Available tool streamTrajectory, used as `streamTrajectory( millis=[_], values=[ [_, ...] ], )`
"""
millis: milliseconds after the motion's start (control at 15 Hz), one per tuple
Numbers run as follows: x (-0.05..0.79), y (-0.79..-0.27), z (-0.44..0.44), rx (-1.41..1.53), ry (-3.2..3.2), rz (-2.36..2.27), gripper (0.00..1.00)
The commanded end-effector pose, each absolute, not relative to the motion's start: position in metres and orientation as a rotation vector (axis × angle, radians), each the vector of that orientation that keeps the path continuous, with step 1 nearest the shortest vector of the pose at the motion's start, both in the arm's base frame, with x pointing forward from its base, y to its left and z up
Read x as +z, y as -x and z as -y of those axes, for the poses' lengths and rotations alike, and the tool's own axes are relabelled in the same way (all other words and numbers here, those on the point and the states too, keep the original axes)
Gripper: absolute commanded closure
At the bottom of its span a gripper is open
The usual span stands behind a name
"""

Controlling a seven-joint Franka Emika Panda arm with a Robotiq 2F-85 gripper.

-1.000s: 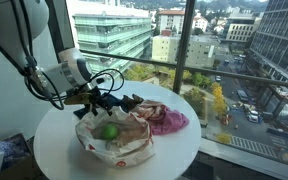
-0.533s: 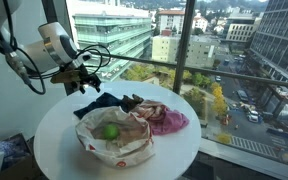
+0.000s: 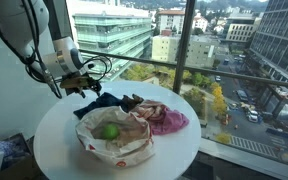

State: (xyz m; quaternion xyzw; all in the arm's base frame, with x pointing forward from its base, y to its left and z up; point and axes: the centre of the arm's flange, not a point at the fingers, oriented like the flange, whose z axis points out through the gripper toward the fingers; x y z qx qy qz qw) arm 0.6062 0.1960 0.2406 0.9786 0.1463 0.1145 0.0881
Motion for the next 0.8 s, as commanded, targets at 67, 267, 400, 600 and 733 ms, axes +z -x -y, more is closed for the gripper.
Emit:
streamTrajectory(
  millis=[67,267,400,600,733],
  values=[
    [0.207,-0.665,-0.190,0.266,-2.939,-0.521,0.00],
    [0.189,-0.679,-0.178,0.193,-2.955,-0.539,0.00],
    [0.190,-0.681,-0.177,0.169,-2.974,-0.578,0.00],
    [0.180,-0.661,-0.172,0.188,-2.952,-0.559,0.00],
    [0.164,-0.657,-0.170,0.166,-2.939,-0.537,0.00]
  ],
)
